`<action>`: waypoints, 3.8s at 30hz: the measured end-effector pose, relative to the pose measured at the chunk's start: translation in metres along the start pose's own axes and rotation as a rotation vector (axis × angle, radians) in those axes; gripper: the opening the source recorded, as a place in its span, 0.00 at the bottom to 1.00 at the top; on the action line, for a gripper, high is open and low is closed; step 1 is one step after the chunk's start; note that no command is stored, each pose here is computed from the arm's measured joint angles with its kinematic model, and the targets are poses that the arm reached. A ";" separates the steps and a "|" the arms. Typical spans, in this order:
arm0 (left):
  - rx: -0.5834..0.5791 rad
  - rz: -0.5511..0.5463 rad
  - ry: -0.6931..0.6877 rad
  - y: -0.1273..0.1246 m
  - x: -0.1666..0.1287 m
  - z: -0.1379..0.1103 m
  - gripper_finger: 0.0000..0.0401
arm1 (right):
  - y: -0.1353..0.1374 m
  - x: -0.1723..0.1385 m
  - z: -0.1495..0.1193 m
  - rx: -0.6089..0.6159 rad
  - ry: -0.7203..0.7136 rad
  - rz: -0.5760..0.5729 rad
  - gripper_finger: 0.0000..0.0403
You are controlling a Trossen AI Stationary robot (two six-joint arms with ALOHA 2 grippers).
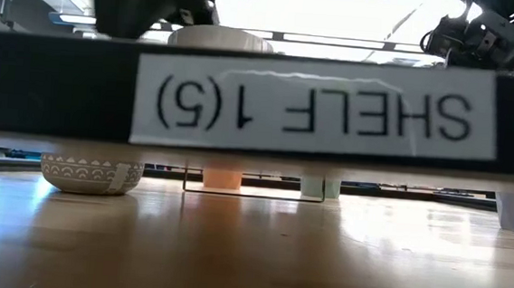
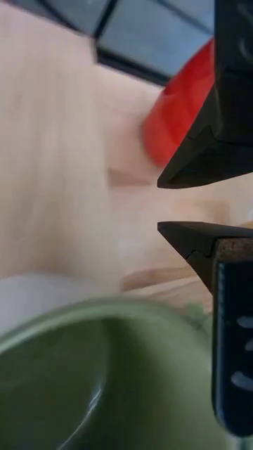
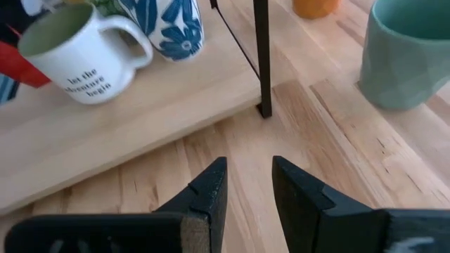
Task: Place coffee mugs
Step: Put the orange mug on the shelf
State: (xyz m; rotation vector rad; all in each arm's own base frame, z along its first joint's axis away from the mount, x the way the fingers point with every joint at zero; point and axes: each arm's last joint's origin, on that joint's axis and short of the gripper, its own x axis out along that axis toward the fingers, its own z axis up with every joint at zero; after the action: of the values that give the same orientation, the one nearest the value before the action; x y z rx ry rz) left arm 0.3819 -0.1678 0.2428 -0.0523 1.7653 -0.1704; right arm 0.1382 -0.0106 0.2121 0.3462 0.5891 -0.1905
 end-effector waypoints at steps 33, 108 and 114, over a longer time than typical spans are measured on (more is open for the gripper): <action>-0.327 0.177 -0.706 0.040 -0.093 -0.215 0.19 | 0.006 -0.001 0.030 -0.125 -0.328 -0.054 0.23; -0.252 0.180 -1.332 0.165 0.031 -0.254 0.23 | -0.045 0.211 0.285 0.037 0.359 -0.186 0.34; -0.270 0.159 -1.338 0.165 0.031 -0.254 0.23 | -0.044 0.231 0.275 0.025 0.390 -0.154 0.34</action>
State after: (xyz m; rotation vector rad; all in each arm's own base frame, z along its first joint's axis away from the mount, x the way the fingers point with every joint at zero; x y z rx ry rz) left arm 0.1374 0.0131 0.2377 -0.1739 0.4391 0.2003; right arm 0.4547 -0.1713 0.2820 0.3648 1.0010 -0.2817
